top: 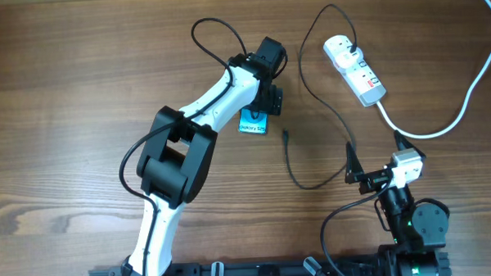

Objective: Plug charger to phone and switch on socket

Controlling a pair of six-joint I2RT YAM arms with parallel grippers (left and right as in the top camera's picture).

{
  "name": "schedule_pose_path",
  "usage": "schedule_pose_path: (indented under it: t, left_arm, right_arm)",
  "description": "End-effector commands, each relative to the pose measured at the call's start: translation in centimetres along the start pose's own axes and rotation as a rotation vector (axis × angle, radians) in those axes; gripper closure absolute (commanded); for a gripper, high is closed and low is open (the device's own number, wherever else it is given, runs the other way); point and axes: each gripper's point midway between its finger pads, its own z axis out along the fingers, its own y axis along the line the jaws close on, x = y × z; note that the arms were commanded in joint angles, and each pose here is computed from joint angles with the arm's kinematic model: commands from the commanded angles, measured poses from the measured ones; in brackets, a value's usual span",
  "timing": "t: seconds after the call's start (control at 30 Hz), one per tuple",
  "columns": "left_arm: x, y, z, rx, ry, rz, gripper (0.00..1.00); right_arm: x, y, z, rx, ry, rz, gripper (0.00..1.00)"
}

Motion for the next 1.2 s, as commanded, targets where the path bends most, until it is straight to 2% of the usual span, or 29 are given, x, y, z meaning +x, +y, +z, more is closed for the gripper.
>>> schedule_pose_path:
  t: [0.0, 0.17, 0.23, 0.53, 1.17]
  left_arm:
    - [2.68, -0.31, 3.06, 0.021, 0.114, -0.02, 0.1]
    - [2.8, -0.26, 3.03, 0.019, 0.119, -0.022, 0.12]
    - [2.93, -0.21, 3.01, 0.017, 0.124, -0.022, 0.17]
    - [2.84, -0.21, 2.62, 0.015, 0.128, -0.022, 0.16]
    - [2.55, -0.15, 2.17, 0.012, 0.117, -0.022, 0.22]
  right_arm:
    - [-0.07, -0.04, 0.01, 0.003, -0.004, 0.007, 0.0]
    - [-0.07, -0.04, 0.01, 0.003, -0.004, 0.007, 0.0]
    - [-0.07, -0.04, 0.01, 0.003, -0.004, 0.007, 0.0]
    - [-0.07, -0.04, 0.01, 0.003, -0.004, 0.007, 0.0]
    - [-0.07, -0.04, 0.01, 0.003, -0.004, 0.007, 0.0]
